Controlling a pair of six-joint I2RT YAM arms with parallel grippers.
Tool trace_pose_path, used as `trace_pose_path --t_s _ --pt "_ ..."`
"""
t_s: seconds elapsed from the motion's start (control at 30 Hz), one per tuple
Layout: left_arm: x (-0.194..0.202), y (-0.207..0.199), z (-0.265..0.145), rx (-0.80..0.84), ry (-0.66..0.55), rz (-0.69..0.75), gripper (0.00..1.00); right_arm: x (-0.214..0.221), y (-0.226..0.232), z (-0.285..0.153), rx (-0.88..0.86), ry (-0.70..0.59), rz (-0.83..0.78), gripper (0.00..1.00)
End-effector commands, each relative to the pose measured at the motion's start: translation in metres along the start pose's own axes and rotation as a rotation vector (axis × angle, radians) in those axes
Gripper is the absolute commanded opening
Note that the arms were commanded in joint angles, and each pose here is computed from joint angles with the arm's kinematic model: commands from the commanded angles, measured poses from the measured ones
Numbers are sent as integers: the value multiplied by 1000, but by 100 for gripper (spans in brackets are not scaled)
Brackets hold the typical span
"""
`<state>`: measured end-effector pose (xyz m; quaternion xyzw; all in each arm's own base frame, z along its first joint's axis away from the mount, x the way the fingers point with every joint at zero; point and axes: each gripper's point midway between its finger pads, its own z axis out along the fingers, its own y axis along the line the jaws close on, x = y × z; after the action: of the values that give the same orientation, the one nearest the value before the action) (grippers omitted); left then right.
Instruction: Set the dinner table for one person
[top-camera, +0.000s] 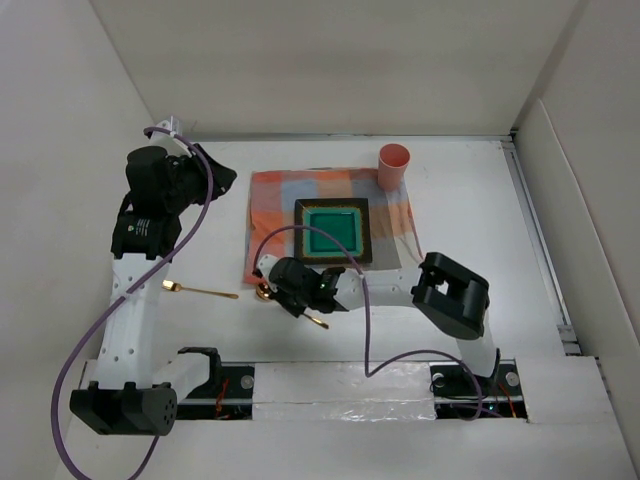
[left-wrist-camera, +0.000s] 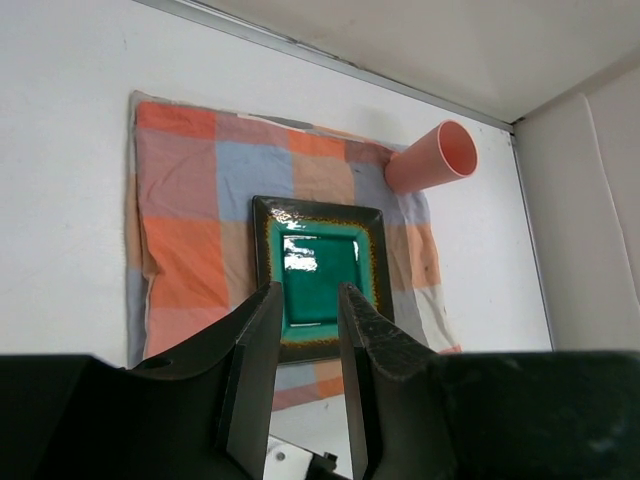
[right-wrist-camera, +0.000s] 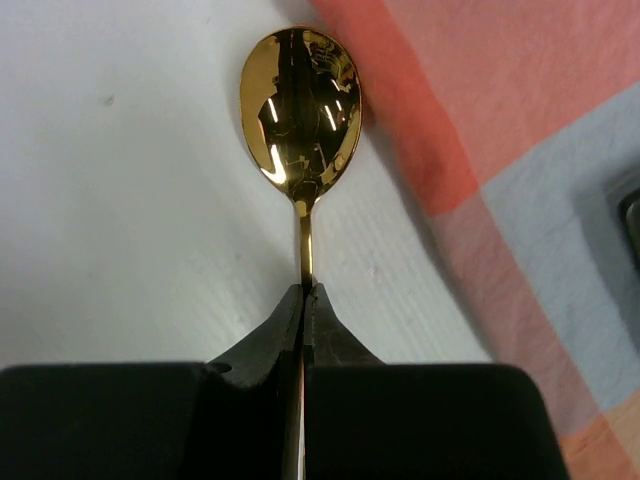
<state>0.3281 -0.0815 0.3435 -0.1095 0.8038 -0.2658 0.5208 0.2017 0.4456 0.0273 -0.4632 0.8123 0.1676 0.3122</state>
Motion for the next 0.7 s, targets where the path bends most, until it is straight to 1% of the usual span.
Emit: trace_pose_path --t_s 0.0,0.07,0.1,0.13,0.17,0.2,0.27,0.3,0.33,0.4,0.43,0.53,0.57,0.63,0.67 --pt "-10 -7 -9 14 -43 34 26 -9 6 -33 6 -32 37 0" --pt "-10 -6 -7 11 -40 31 26 -30 5 -56 4 -87 59 0" --pt "-9 -6 -6 14 -36 31 26 -51 -4 -78 14 -139 94 0" --pt "-7 -7 -5 21 -31 31 26 -60 -10 -89 17 -160 117 0" --pt "-2 -5 -3 22 -17 26 26 -68 -19 -99 23 -181 142 0" --pt "1 -6 -2 35 -6 25 26 -81 -38 -120 39 -221 196 0" --pt "13 1 2 28 25 15 26 -90 -62 -138 70 -260 250 0" --pt "18 3 4 24 37 11 26 -88 -77 -145 92 -261 285 0" --pt "21 4 4 28 42 8 26 -88 -111 -155 144 -277 342 0" --pt "35 12 9 16 74 -8 26 -79 -145 -162 199 -269 407 0" --pt "39 15 10 11 80 -13 26 -69 -179 -167 267 -268 459 0" --pt "51 23 14 -12 114 -31 26 -53 -222 -171 352 -253 555 0" --pt "53 24 14 -15 119 -32 26 -41 -245 -170 394 -235 601 0" --pt "53 23 13 -7 120 -30 26 -31 -267 -169 432 -226 667 0" --pt "52 22 13 -4 119 -31 26 -20 -285 -167 456 -213 712 0"
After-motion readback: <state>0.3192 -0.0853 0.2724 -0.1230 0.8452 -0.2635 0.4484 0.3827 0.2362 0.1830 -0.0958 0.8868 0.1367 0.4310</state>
